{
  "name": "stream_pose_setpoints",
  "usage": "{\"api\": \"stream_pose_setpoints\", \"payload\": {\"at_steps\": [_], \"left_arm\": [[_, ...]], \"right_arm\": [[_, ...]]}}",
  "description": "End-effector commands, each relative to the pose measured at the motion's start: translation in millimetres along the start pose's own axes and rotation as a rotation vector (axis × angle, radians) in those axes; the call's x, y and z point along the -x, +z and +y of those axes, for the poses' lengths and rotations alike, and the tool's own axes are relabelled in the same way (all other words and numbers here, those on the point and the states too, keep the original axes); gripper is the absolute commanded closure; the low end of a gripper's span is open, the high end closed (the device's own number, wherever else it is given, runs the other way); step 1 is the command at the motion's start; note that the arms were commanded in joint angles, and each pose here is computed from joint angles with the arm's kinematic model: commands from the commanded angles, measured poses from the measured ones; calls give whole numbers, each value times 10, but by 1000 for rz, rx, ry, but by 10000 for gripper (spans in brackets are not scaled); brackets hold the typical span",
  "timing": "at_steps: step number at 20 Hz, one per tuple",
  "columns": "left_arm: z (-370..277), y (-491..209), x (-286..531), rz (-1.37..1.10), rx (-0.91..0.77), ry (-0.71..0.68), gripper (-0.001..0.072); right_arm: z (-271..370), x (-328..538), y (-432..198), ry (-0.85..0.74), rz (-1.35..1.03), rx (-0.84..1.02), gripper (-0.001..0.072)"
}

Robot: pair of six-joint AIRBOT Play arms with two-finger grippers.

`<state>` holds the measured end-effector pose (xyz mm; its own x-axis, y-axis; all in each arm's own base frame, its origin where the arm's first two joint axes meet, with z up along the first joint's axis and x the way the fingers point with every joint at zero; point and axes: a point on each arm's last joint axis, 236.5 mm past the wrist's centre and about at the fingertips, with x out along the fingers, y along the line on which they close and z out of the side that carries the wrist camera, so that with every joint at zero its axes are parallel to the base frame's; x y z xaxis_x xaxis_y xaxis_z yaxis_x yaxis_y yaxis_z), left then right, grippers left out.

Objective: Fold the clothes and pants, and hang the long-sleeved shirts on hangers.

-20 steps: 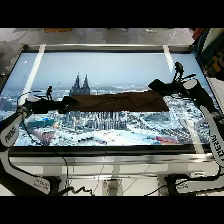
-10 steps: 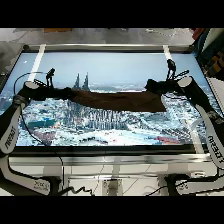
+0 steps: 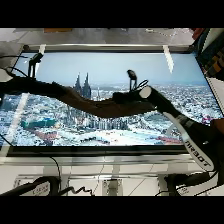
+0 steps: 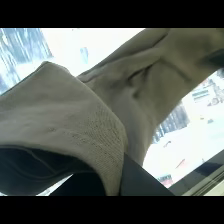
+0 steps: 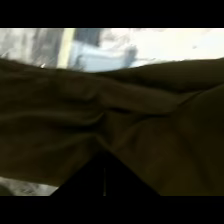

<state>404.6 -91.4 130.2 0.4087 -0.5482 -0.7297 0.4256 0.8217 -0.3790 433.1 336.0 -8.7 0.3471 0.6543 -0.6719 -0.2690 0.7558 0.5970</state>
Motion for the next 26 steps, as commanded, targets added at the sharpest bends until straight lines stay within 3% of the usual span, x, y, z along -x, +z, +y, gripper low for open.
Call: {"api": "stream_pose_setpoints", "payload": {"at_steps": [1, 6, 10, 16, 20, 26], "left_arm": [[-198, 39, 288, -45, -53, 21, 692], [-308, 98, 258, -67, -34, -36, 691], [-498, 176, 81, -75, -4, -140, 692], [-1040, 295, -944, -47, 19, -217, 693], [-2028, 479, -1765, -165, 120, -369, 693], [-2762, 230, -2593, -262, 239, -349, 676]], "right_arm": [[685, -493, -528, 111, 51, -68, 702], [1167, -683, -752, 171, 14, -81, 702], [963, -642, -674, 138, 29, -52, 701], [-67, 8, -33, 19, 39, -84, 701], [-912, 754, 397, -116, -18, -108, 701], [-1818, 1501, 350, -245, 26, -223, 700]]}}
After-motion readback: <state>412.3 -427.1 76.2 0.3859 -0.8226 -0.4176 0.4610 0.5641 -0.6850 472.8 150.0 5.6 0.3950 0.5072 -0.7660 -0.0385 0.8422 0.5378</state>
